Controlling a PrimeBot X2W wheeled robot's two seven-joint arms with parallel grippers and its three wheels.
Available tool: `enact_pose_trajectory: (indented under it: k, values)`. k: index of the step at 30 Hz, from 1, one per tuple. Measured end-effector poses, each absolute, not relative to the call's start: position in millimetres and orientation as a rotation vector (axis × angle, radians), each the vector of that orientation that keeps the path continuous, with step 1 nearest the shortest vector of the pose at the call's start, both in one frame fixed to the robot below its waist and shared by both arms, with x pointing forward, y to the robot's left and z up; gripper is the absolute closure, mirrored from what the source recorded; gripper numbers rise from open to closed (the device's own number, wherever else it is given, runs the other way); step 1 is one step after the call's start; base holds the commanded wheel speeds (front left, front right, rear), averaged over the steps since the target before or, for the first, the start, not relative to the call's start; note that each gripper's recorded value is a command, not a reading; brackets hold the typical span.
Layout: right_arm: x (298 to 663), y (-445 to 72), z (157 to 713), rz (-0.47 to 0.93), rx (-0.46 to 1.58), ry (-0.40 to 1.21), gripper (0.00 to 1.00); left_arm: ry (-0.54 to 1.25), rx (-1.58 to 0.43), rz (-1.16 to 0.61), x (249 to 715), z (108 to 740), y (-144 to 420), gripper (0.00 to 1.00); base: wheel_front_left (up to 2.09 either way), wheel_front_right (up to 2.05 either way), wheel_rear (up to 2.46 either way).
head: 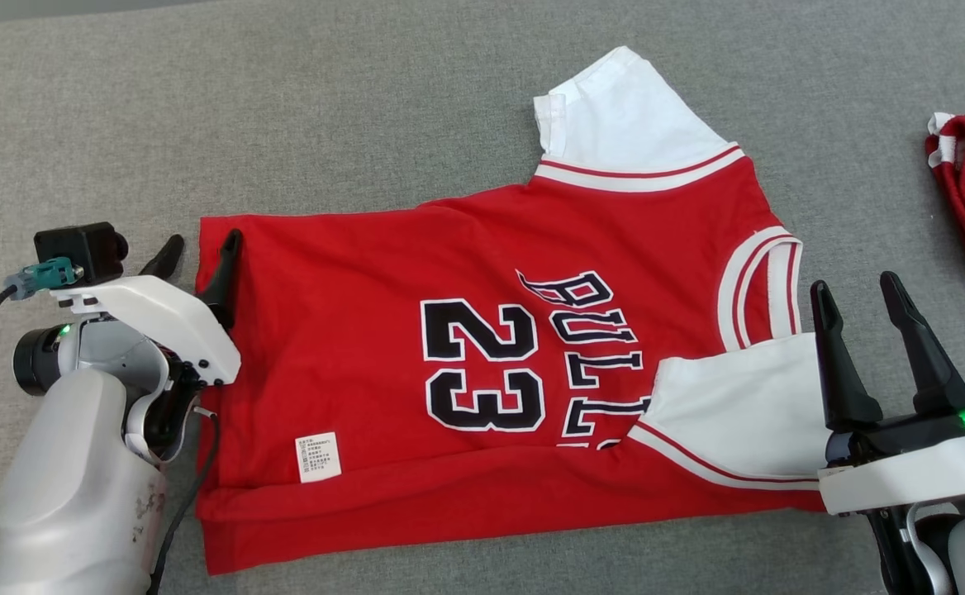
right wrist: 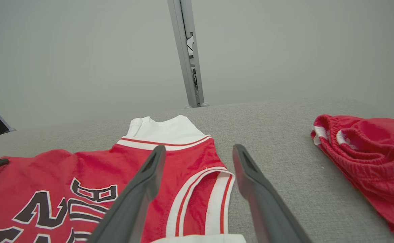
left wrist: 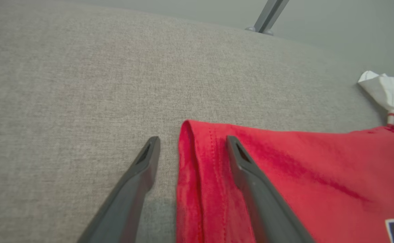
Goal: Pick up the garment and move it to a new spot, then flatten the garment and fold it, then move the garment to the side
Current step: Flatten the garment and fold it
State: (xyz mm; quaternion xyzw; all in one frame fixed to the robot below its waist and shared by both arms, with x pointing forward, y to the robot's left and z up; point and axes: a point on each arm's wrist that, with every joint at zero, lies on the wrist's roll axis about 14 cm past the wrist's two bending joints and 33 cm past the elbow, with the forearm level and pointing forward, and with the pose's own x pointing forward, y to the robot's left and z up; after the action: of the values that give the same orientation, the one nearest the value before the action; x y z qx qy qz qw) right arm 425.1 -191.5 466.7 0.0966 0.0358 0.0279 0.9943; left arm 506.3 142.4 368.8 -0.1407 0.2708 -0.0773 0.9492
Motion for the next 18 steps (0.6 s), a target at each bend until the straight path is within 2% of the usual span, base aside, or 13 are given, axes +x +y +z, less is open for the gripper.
enact_pose_trajectory:
  k: [4, 5, 6, 7, 8, 18]
  values:
    - [425, -196, 462, 0.043, 0.195, 0.081, 0.00, 0.588, -0.281, -0.170, 509, 360, 139, 0.00, 0.00, 0.00, 0.00]
    - [426, -197, 462, 0.041, 0.195, 0.082, 0.00, 0.587, -0.279, -0.173, 510, 360, 138, 0.16, 0.00, 0.00, 0.00]
    - [426, -199, 462, 0.039, 0.194, 0.083, 0.00, 0.591, -0.277, -0.173, 511, 359, 138, 0.54, 0.00, 0.00, 0.00]
    - [426, -200, 462, 0.036, 0.193, 0.081, 0.00, 0.595, -0.275, -0.177, 511, 359, 137, 0.83, 0.00, 0.00, 0.00]
    - [427, -201, 464, 0.034, 0.192, 0.077, 0.00, 0.594, -0.274, -0.180, 512, 359, 137, 1.00, 0.00, 0.00, 0.00]
    - [459, -221, 473, 0.018, 0.184, 0.034, 0.00, 0.587, -0.264, -0.206, 516, 356, 129, 1.00, 0.00, 0.00, 0.00]
